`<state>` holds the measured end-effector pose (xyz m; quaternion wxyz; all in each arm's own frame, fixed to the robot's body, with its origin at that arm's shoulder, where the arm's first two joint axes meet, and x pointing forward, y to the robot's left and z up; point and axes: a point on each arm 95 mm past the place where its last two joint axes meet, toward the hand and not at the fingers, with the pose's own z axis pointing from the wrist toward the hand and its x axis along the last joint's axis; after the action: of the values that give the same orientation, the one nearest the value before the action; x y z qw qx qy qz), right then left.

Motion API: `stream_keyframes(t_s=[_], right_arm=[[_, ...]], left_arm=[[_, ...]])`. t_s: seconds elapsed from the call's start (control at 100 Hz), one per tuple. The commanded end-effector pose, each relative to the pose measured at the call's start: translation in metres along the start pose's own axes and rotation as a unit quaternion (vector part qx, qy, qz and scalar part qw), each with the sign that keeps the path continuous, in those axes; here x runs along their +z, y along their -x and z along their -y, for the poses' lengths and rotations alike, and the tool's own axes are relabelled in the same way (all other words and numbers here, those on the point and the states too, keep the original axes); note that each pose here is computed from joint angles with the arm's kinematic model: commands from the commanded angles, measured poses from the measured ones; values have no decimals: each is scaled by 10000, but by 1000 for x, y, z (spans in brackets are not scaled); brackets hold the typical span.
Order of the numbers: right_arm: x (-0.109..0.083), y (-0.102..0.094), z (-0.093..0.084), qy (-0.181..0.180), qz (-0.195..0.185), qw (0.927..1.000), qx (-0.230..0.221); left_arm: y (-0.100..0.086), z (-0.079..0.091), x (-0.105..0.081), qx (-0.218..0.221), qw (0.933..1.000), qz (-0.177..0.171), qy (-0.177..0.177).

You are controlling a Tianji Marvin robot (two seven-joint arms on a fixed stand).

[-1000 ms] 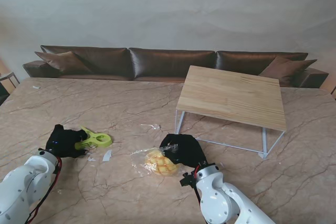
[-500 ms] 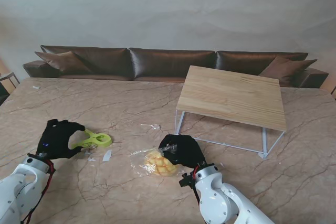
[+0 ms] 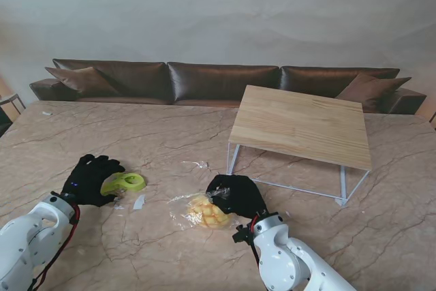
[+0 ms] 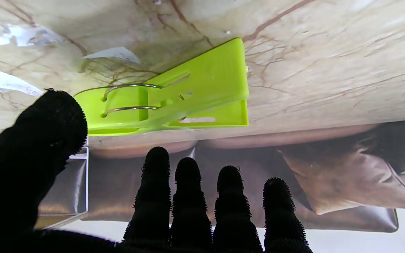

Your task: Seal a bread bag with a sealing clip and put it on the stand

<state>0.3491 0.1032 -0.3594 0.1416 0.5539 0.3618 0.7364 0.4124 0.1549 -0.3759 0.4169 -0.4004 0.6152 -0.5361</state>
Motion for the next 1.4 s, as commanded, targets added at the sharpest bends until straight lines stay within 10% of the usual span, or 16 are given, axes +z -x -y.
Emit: stream_keyframes(t_s=[0.0, 1.39], right_arm=[[-1, -2, 3, -29, -9, 10000, 52], [-1, 2, 7, -13, -33, 9998, 181]], left_arm=[[-1, -3, 1, 5, 9999, -25, 98], [-1, -32, 41, 204, 9926, -221, 1176]])
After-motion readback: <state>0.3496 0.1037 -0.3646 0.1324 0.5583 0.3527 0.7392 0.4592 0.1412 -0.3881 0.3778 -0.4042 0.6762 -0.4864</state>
